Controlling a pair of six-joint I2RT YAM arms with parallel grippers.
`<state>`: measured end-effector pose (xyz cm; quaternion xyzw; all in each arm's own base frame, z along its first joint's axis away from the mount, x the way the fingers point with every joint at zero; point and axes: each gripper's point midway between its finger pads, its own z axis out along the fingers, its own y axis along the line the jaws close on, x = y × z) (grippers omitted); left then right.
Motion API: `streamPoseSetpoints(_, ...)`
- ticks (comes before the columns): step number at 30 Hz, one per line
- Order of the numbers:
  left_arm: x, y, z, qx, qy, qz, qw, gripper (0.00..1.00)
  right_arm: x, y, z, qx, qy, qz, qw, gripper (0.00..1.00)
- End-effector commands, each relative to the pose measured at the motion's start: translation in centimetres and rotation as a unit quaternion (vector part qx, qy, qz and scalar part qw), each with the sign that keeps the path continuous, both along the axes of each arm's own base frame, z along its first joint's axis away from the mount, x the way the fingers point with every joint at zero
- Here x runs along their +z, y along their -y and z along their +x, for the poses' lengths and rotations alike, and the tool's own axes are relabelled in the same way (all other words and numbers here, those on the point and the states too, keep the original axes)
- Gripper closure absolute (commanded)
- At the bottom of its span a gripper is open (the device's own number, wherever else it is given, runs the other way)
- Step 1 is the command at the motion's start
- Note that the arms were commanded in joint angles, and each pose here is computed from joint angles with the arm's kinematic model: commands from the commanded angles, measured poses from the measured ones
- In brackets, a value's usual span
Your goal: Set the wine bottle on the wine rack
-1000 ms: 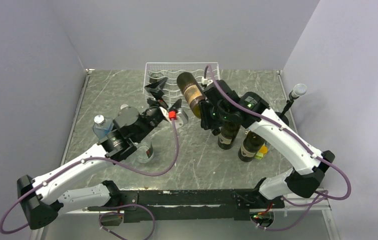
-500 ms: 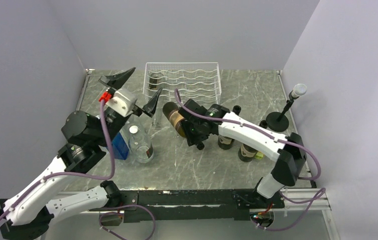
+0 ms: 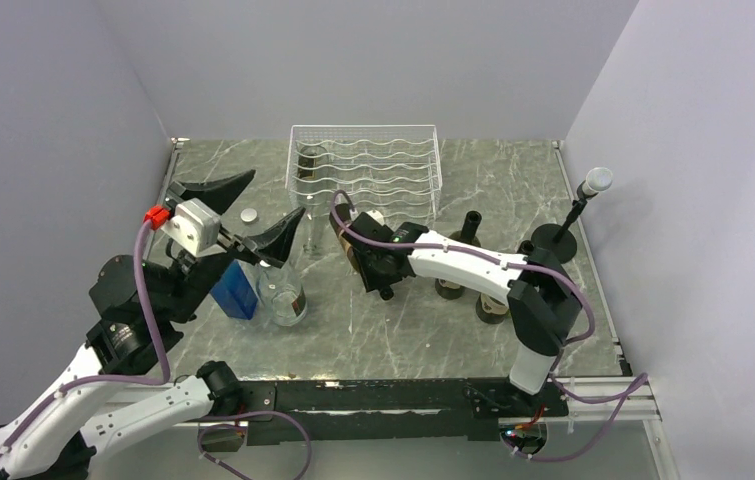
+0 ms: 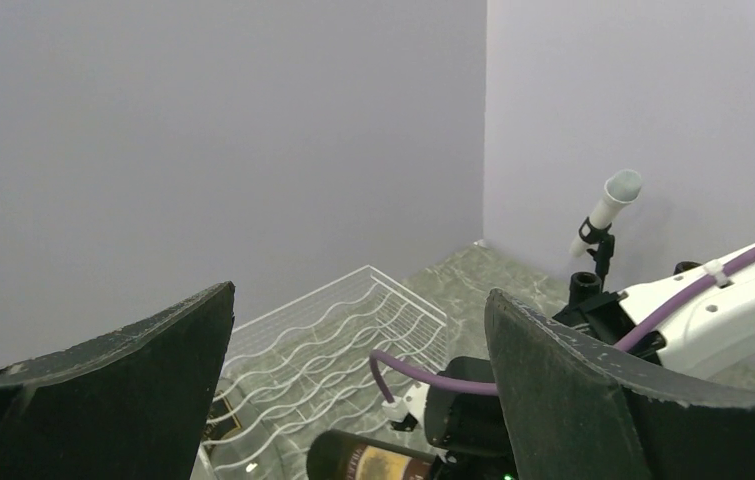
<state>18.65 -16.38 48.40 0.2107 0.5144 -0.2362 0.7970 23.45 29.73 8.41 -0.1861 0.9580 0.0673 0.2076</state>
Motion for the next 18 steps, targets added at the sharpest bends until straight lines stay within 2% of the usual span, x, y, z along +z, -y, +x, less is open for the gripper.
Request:
streamPoseSetpoints(1, 0.4, -0.4, -0.2, -0.004, -0.025, -0.030, 0.999, 0.01, 2.5, -2.0, 5.0, -0.056, 0.104, 0.052, 0.992, 1.00)
streamPoseSetpoints(12, 0.1, -0.1, 0.0, -0.004, -0.035, -0.025, 0.999, 0.01, 1.3, -2.6, 9.9, -0.087, 0.171, 0.080, 0.978, 1.00)
streamPoseSetpoints(18, 0.0, 0.1, 0.4, -0.002, -0.044, -0.025, 0.999, 0.01, 1.3, -4.6, 12.0, -0.130, 0.200, 0.152, 0.959, 1.00)
